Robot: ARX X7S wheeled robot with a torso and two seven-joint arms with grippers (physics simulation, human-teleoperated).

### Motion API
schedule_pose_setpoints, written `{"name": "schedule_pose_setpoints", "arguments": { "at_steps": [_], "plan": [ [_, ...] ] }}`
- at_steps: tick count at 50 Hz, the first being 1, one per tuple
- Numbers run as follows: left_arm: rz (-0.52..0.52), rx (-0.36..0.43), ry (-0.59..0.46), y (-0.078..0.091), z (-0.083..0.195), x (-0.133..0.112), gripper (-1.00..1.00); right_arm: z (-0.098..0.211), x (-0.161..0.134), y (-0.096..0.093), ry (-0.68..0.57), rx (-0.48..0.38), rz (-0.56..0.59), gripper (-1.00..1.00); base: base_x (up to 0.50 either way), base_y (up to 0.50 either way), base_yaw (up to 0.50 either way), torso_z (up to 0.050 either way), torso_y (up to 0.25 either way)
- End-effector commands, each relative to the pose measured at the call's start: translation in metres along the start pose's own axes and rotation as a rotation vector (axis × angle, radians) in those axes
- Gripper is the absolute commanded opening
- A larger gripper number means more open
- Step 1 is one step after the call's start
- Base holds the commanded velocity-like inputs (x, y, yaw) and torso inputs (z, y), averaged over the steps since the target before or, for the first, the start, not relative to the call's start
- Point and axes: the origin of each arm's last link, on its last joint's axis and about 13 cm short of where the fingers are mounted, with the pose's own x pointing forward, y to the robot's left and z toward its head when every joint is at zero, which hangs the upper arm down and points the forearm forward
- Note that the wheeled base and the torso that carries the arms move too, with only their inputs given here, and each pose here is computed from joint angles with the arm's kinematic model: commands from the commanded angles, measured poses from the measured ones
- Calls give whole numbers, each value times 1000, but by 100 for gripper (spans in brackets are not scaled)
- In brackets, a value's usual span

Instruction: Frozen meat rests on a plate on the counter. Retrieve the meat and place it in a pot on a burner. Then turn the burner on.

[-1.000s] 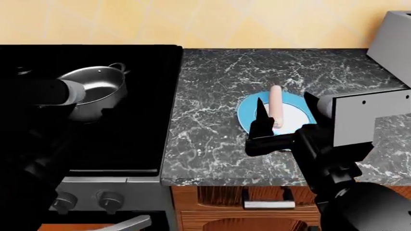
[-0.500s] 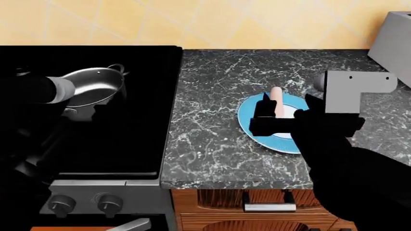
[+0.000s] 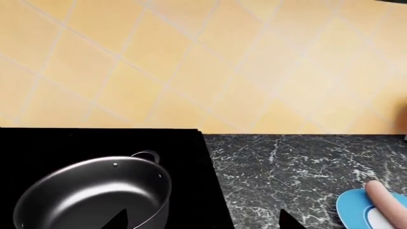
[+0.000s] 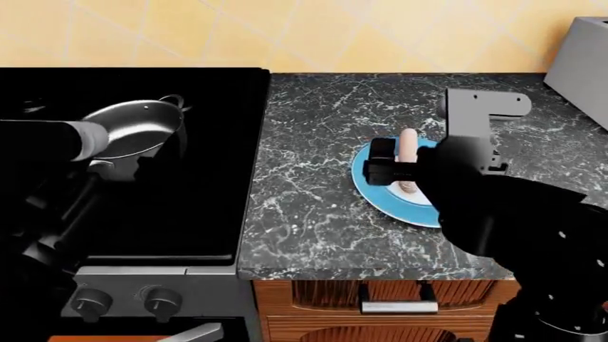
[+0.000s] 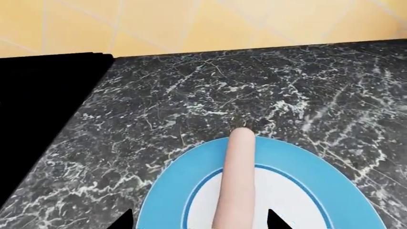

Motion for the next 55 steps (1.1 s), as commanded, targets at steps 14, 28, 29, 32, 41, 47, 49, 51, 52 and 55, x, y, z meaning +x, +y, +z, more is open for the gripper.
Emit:
{"name": "schedule_pose_setpoints", "arguments": {
  "at_steps": [14,28,29,32,41,47,49,51,52,55],
  "plan": [
    [-17,-16,-16,0,-4,-4,100,6,33,-6,29,-53,-94,100,0,0,0,0,0],
    [-6,-18,-12,2,-8,-4,100,-4,55,-10,84,-42,-118,100,0,0,0,0,0],
    [-3,-18,-10,3,-9,-4,100,-5,56,-10,87,-44,-117,100,0,0,0,0,0],
    [2,-19,-6,4,-10,-5,100,-6,59,-9,94,-50,-116,100,0,0,0,0,0],
    [8,-22,-5,5,-11,-7,100,-6,63,-9,95,-68,-122,100,0,0,0,0,0],
    [7,-19,-2,5,-12,-5,100,-9,66,-11,100,-71,-130,100,0,0,0,0,0],
    [7,-18,-1,5,-13,-5,100,-10,67,-12,102,-72,-132,100,0,0,0,0,0],
    [7,-18,0,5,-13,-4,100,-11,68,-12,103,-72,-135,100,0,0,0,0,0],
    [8,-17,0,5,-13,-4,100,-11,68,-13,103,-71,-137,100,0,0,0,0,0],
    [9,-17,2,5,-14,-3,100,-11,68,-13,104,-71,-138,100,0,0,0,0,0]
  ]
}}
